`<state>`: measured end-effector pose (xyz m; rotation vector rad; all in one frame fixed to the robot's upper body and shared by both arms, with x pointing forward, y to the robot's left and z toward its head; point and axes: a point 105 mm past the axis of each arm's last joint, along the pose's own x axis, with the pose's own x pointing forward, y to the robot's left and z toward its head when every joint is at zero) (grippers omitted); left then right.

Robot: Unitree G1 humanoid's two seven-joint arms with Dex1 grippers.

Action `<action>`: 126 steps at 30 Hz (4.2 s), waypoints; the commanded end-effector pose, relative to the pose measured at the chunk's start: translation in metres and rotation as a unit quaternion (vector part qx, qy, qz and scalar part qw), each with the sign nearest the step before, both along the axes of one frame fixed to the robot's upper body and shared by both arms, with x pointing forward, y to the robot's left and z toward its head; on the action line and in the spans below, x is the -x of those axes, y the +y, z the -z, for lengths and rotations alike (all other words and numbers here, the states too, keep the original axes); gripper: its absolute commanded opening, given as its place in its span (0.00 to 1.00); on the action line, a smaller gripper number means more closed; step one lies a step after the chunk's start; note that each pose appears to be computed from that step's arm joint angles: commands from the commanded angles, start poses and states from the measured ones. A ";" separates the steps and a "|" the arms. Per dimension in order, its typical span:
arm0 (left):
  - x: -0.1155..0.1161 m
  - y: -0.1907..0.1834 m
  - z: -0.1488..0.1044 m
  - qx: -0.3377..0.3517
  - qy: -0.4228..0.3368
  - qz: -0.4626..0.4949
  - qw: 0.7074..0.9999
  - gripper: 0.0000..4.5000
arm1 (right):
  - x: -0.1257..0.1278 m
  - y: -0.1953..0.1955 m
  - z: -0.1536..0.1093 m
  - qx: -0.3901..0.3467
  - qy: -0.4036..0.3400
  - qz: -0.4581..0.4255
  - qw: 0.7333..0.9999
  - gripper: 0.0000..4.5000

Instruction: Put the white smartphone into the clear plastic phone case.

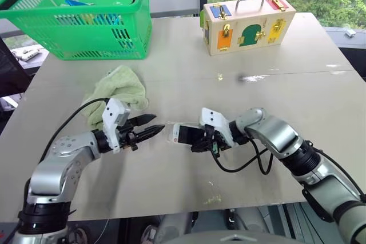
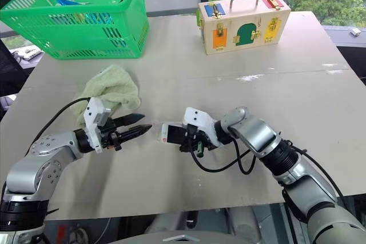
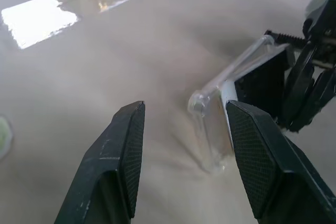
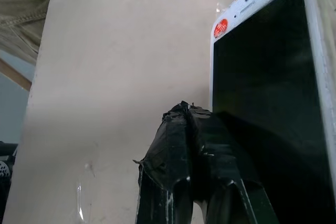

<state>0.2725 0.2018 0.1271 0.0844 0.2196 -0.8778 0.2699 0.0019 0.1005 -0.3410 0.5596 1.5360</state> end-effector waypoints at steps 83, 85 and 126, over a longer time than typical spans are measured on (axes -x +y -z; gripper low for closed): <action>0.037 0.056 0.052 -0.001 -0.037 -0.040 0.999 0.54 | -0.047 0.032 -0.022 0.050 -0.303 -0.246 0.919 0.99; 0.041 0.054 0.049 -0.001 -0.039 -0.049 0.998 0.54 | -0.045 0.032 -0.019 0.052 -0.297 -0.257 0.918 0.99; 0.026 0.020 -0.012 0.021 -0.022 -0.048 0.998 0.59 | -0.041 0.014 0.003 0.060 -0.175 -0.108 0.977 0.55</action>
